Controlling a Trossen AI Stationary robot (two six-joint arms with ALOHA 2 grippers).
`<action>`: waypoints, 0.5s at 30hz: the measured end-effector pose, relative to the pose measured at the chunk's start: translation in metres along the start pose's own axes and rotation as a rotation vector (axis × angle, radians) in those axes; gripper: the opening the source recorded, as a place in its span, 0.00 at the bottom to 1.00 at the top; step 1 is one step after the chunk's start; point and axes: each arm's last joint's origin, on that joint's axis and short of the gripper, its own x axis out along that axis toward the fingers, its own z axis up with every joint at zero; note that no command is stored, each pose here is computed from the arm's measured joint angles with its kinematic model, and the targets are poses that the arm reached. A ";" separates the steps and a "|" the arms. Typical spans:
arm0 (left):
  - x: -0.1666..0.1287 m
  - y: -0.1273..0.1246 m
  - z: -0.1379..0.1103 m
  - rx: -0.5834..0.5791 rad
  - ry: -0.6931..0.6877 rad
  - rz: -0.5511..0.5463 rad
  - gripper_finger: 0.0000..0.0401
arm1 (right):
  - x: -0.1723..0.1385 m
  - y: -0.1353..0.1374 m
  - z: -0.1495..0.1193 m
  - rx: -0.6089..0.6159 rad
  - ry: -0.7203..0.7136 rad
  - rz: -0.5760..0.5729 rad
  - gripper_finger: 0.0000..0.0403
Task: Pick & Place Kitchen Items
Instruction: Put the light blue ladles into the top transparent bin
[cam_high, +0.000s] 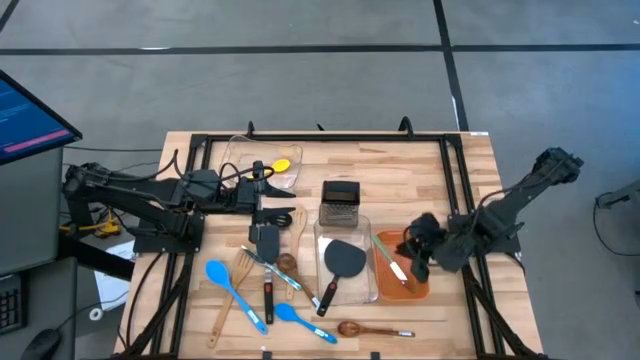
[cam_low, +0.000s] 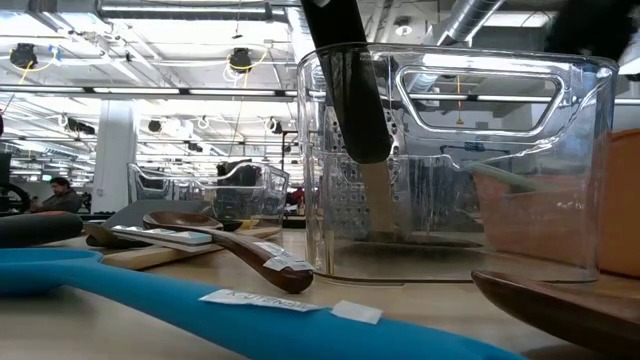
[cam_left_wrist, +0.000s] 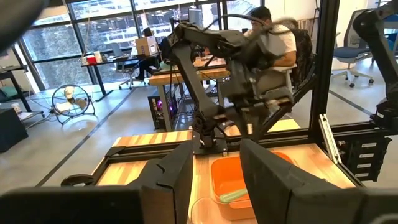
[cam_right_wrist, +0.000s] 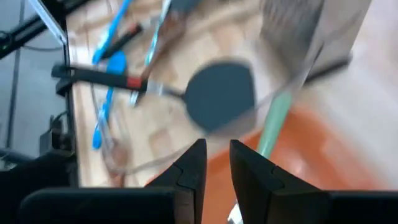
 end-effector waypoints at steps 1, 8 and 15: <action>0.000 0.000 0.000 0.000 0.001 0.000 0.29 | -0.002 -0.002 0.004 -0.029 -0.033 -0.003 0.16; 0.000 0.000 -0.003 0.008 0.032 -0.004 0.29 | -0.002 -0.010 0.027 -0.237 -0.212 -0.085 0.16; 0.000 -0.001 -0.007 0.016 0.075 -0.009 0.29 | 0.008 -0.009 0.048 -0.431 -0.313 -0.125 0.16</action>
